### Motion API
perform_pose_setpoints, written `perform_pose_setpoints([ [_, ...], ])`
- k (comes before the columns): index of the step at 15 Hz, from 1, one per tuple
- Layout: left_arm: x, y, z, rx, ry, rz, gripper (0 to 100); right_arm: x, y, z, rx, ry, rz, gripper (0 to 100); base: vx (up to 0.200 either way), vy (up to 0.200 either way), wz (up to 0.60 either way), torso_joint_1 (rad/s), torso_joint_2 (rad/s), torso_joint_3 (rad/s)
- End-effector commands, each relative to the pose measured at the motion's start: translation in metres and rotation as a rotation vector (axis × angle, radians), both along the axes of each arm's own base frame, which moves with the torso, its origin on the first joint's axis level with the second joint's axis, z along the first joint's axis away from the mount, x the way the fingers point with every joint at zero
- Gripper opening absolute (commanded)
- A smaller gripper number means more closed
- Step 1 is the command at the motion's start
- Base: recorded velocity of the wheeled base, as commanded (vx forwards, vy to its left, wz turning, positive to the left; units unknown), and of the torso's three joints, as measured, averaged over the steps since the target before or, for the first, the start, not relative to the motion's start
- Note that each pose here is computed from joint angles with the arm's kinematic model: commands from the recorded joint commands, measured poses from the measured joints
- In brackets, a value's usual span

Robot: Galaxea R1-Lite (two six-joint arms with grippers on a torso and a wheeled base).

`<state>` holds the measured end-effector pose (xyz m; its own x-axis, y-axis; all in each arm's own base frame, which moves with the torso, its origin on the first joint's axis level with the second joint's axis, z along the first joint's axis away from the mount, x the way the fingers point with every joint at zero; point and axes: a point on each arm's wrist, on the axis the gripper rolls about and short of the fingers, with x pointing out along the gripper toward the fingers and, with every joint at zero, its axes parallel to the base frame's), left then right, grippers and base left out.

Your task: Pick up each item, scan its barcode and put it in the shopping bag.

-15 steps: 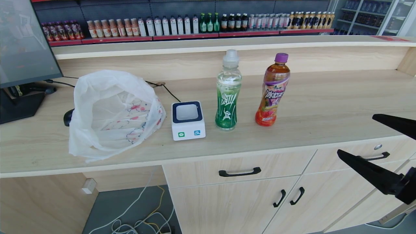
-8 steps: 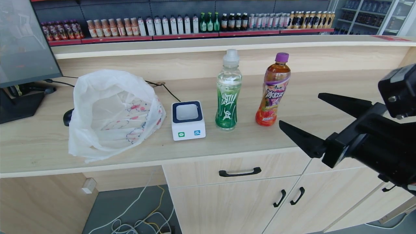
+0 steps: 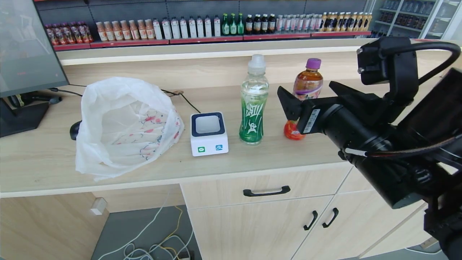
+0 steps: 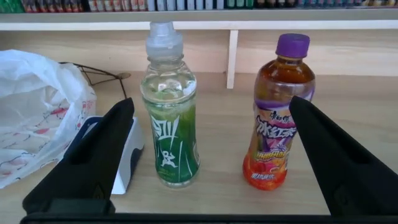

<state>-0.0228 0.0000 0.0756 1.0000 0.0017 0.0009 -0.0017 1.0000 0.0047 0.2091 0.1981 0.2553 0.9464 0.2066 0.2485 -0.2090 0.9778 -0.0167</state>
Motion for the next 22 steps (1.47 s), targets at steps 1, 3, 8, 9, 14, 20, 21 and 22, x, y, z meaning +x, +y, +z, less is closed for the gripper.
perform_pose_setpoints([
  [1, 0.000, 0.000, 0.000, 0.000, -0.001, 0.001, 100, 0.013, 0.015, -0.009, -0.015, 0.016, 0.001, 100, 0.000, 0.000, 0.00, 0.000, 0.00, 0.000],
  [3, 0.000, 0.000, 0.000, 0.000, -0.001, 0.000, 100, 0.015, 0.017, -0.011, -0.020, 0.022, 0.001, 100, 0.000, 0.000, 0.00, 0.000, 0.00, 0.000],
  [8, 0.000, 0.000, 0.000, 0.000, -0.001, 0.001, 100, 0.023, 0.025, -0.020, -0.036, 0.033, 0.021, 100, 0.000, 0.000, 0.00, 0.000, 0.00, 0.000],
  [9, 0.000, 0.000, 0.000, 0.000, -0.001, 0.000, 100, 0.025, 0.028, -0.020, -0.037, 0.031, 0.028, 100, 0.000, 0.000, 0.00, 0.000, 0.00, 0.000],
  [14, 0.000, 0.000, 0.000, 0.000, -0.001, 0.000, 100, 0.036, 0.051, -0.029, -0.053, 0.035, 0.070, 100, 0.000, 0.000, 0.00, 0.000, 0.00, 0.000],
  [20, 0.000, 0.000, 0.000, 0.000, -0.001, 0.000, 100, 0.053, 0.067, -0.042, -0.048, 0.027, 0.077, 100, 0.000, 0.000, 0.00, 0.000, 0.00, 0.000],
  [21, 0.000, 0.000, 0.000, 0.000, -0.001, 0.000, 100, 0.054, 0.066, -0.042, -0.048, 0.027, 0.071, 100, 0.000, 0.000, 0.00, 0.000, 0.00, 0.000],
  [22, 0.000, 0.000, 0.000, 0.000, -0.001, 0.000, 100, 0.057, 0.067, -0.046, -0.053, 0.034, 0.069, 100, 0.000, 0.000, 0.00, 0.000, 0.00, 0.000],
])
